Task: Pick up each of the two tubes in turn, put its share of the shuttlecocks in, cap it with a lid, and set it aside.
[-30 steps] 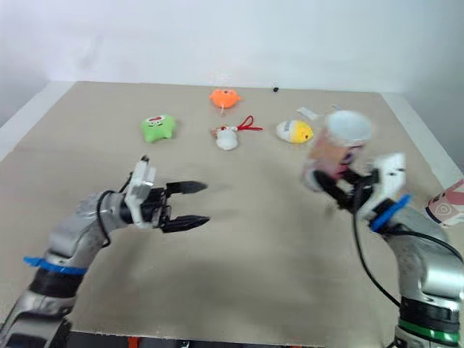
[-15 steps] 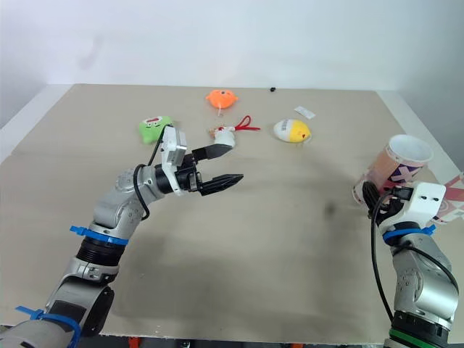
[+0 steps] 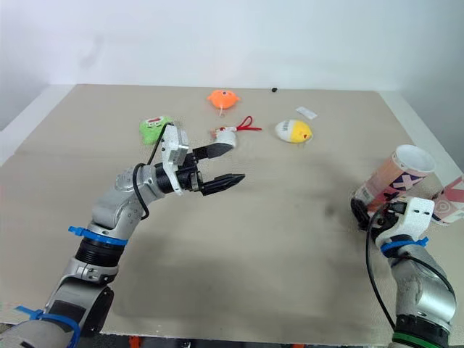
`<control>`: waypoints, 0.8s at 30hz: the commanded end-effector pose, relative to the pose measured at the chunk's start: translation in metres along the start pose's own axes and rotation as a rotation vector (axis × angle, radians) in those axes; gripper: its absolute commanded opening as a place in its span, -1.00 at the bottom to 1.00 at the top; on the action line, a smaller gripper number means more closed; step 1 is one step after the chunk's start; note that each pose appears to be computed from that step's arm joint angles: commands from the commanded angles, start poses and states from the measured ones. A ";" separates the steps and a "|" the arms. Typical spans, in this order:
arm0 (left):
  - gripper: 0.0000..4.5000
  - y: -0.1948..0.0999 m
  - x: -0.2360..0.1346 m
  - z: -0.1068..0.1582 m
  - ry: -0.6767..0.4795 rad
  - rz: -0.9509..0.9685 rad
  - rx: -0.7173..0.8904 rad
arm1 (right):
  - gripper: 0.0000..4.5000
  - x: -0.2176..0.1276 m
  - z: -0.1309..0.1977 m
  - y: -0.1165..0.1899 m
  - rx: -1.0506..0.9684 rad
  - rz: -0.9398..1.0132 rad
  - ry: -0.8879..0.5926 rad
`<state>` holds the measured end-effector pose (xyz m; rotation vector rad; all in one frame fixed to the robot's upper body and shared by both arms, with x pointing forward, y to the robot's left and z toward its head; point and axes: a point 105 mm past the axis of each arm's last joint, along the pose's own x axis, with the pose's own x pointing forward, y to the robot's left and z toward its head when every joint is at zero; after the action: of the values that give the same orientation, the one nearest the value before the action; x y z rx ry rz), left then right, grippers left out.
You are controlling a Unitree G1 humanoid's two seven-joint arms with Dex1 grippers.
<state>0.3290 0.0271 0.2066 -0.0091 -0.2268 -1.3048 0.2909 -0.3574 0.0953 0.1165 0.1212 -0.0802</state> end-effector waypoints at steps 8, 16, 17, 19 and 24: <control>1.00 0.002 -0.024 -0.002 0.077 0.034 -0.009 | 0.98 -0.062 0.014 -0.001 -0.069 0.191 0.099; 1.00 -0.029 -0.108 -0.042 0.256 0.144 -0.092 | 0.98 -0.082 0.019 0.153 -0.143 0.905 0.157; 1.00 -0.030 -0.115 -0.046 0.272 0.167 -0.098 | 0.98 -0.081 0.019 0.165 -0.142 0.946 0.154; 1.00 -0.031 -0.127 -0.052 0.305 0.228 -0.119 | 0.98 -0.080 0.017 0.188 -0.137 1.024 0.149; 1.00 -0.037 -0.138 -0.050 0.294 0.327 -0.144 | 0.98 -0.075 0.013 0.227 -0.133 1.169 0.145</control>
<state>0.2705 0.1409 0.1168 0.0113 0.1621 -0.9910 0.2369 -0.1322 0.1395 0.0636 0.2018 1.0928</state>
